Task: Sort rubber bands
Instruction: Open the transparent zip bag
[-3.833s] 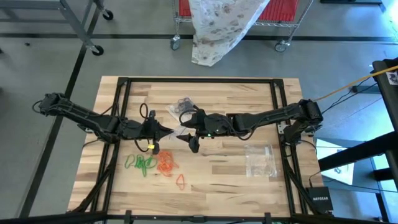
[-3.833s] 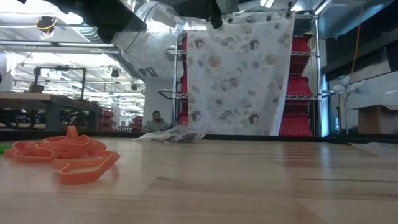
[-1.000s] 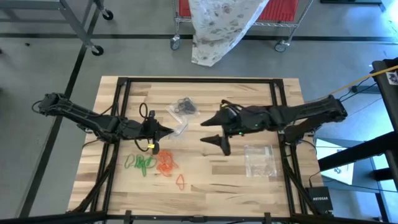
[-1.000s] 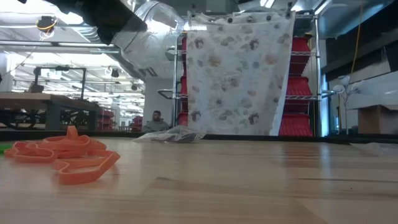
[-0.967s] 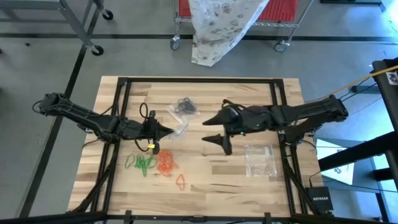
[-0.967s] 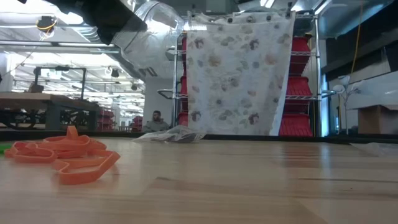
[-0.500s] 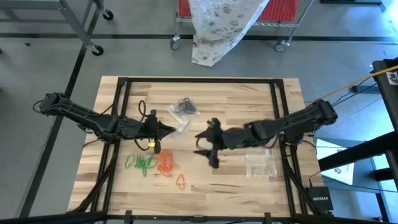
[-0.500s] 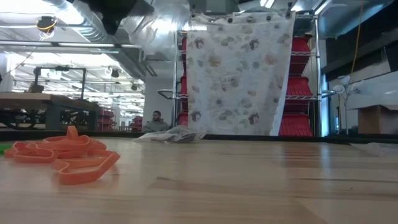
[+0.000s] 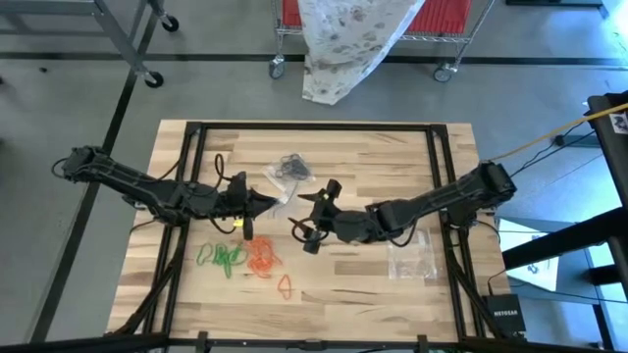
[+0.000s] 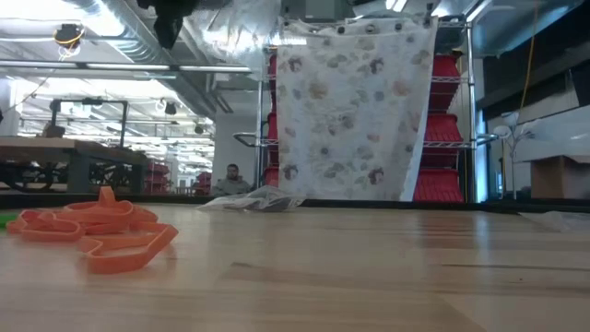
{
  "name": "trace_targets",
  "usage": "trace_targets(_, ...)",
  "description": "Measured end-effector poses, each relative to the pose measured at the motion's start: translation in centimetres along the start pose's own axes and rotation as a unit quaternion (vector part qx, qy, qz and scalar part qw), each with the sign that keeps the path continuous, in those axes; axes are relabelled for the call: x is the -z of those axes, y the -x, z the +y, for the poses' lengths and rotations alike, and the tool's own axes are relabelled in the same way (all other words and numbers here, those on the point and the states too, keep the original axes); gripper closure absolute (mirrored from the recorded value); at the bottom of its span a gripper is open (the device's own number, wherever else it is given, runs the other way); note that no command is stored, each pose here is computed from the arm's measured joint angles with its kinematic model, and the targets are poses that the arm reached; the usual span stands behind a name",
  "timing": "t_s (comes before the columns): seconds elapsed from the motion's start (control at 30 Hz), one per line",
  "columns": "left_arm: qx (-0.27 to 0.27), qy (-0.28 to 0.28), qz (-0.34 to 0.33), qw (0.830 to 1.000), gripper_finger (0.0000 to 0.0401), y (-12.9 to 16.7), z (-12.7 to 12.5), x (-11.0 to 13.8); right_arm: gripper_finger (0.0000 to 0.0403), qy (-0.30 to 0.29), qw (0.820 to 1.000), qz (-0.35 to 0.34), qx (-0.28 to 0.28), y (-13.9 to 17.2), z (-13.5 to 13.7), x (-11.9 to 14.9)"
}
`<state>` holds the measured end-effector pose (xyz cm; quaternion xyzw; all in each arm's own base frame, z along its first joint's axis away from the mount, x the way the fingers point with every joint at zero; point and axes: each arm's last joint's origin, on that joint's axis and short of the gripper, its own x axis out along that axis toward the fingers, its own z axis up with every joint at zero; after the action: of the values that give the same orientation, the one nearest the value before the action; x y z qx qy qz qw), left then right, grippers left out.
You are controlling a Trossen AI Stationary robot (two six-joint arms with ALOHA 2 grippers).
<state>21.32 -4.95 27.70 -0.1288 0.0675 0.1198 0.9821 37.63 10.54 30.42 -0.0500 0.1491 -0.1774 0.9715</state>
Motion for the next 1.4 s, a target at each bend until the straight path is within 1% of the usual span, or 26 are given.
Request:
trace_targets(0.2,-0.001,-0.013,0.002,1.0,0.0401,0.0,0.0,0.1,0.0118,-0.004,1.0,0.009,0.014,-1.4,-1.1,0.3)
trace_targets(0.37,-0.002,-0.017,0.01,1.0,0.0401,0.0,0.0,0.2,0.0119,-0.037,0.999,-0.007,-0.024,-2.3,-1.9,0.0)
trace_targets(0.43,-0.001,-0.016,0.009,1.0,0.0401,0.0,0.0,0.2,0.013,-0.035,0.999,-0.006,-0.024,-2.3,-1.9,0.0)
trace_targets(0.53,0.002,-0.021,0.004,1.0,0.0401,0.0,0.0,0.1,0.0174,-0.027,1.0,-0.003,-0.015,-2.3,-1.8,0.1)
trace_targets(0.63,0.011,-0.031,0.003,0.999,0.0401,0.0,-0.1,0.0,0.0237,-0.018,1.0,-0.002,-0.017,-2.3,-1.8,0.1)
trace_targets(0.7,0.022,-0.051,0.006,0.998,0.0401,0.0,-0.2,0.1,0.028,-0.007,1.0,-0.001,-0.02,-2.3,-1.8,0.1)
trace_targets(0.77,0.044,-0.08,0.007,0.996,0.0401,0.0,-0.3,0.0,0.0324,0.007,0.999,-0.004,-0.031,-2.3,-1.7,0.1)
trace_targets(0.83,0.057,-0.089,-0.002,0.994,0.0401,0.2,-0.5,-0.2,0.0369,0.016,0.999,-0.008,-0.041,-2.2,-1.7,-0.1)
trace_targets(0.9,0.064,-0.089,-0.021,0.994,0.0401,0.5,-0.6,-0.8,0.0393,0.029,0.998,-0.019,-0.051,-2.1,-1.7,-1.0)
trace_targets(0.97,0.07,-0.079,-0.041,0.994,0.0401,1.0,-0.7,-2.0,0.0391,0.031,0.997,-0.04,-0.062,-1.8,-1.7,-2.6)
trace_targets(1.03,0.076,-0.062,-0.07,0.993,0.0401,1.6,-0.9,-3.9,0.039,0.023,0.995,-0.06,-0.071,-1.4,-1.9,-4.6)
trace_targets(1.13,0.085,-0.044,-0.115,0.989,0.0401,2.7,-1.3,-6.8,0.04,0.025,0.993,-0.08,-0.079,-0.5,-2.7,-7.8)
trace_targets(1.27,0.097,-0.051,-0.157,0.981,0.0401,4.1,-1.6,-9.8,0.0401,0.037,0.99,-0.11,-0.076,0.9,-3.6,-11.2)
trace_targets(1.33,0.106,-0.06,-0.168,0.978,0.0401,4.5,-1.8,-10.5,0.0402,0.047,0.989,-0.118,-0.075,1.5,-3.8,-12.2)
trace_targets(1.4,0.108,-0.072,-0.166,0.978,0.0401,4.6,-1.9,-10.8,0.0402,0.052,0.989,-0.113,-0.076,1.7,-4.0,-12.5)
